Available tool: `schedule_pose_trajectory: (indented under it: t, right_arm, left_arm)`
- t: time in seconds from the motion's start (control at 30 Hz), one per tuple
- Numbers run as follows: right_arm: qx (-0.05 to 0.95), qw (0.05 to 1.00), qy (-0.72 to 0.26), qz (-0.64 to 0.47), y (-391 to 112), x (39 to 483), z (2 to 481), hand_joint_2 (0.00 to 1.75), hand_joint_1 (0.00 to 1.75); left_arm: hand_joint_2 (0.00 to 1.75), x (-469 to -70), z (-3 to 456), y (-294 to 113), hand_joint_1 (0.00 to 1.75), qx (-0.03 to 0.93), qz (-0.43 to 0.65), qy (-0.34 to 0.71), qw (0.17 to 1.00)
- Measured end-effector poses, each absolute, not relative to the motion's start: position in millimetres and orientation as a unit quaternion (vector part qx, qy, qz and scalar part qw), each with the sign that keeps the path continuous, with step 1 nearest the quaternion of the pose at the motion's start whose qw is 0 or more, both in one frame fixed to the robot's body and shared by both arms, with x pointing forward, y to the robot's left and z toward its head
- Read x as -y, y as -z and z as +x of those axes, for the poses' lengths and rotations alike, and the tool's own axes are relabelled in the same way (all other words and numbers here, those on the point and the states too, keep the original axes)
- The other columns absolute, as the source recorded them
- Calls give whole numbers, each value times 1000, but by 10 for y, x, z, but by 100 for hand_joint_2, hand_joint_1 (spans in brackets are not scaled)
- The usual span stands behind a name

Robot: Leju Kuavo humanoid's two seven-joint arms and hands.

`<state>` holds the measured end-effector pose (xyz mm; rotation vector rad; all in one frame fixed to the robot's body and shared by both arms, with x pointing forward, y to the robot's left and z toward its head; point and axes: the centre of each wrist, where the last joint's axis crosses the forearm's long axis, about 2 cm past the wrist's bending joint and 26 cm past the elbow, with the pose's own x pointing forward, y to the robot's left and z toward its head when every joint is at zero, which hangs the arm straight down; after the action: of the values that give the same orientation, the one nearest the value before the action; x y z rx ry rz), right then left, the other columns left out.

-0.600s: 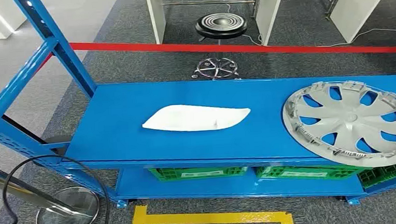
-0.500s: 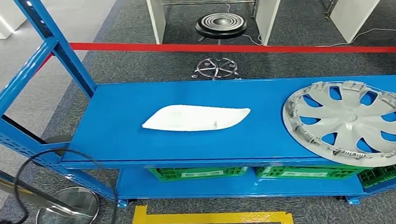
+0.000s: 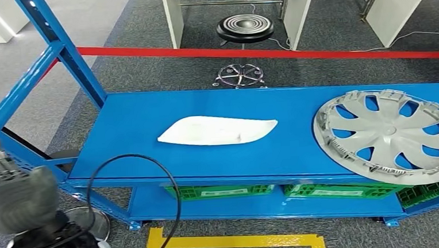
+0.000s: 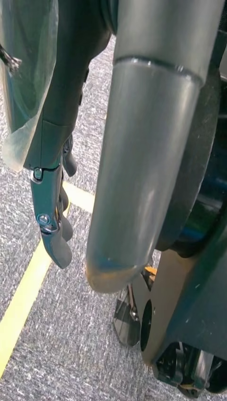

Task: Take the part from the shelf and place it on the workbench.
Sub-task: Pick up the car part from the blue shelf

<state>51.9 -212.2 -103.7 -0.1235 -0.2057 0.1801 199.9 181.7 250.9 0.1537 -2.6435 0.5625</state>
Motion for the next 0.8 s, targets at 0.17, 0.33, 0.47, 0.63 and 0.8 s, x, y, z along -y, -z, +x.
schedule_pose_trajectory:
  t: [0.17, 0.33, 0.47, 0.63, 0.8]
  right_arm:
    - [109, 988, -99, -54, 1036, 2119, 531, 0, 0]
    - [106, 987, -109, -49, 1034, 2115, 543, 0, 0]
    - [103, 986, -124, -45, 1033, 2110, 547, 0, 0]
    - [102, 985, -137, -41, 1032, 2106, 554, 0, 0]
    - [102, 981, -159, -35, 1030, 2097, 564, 0, 0]
  left_arm:
    - [175, -1657, 2165, -2369, 0, 964, 9, -129, 233]
    - [175, -1525, 2357, -2264, 0, 967, -20, -59, 247]
    - [175, -1433, 2504, -2260, 0, 966, -34, 7, 254]
    - [175, -1343, 2694, -2290, 0, 962, -41, 63, 263]
    - [175, -1297, 2916, -2336, 0, 954, -16, 126, 270]
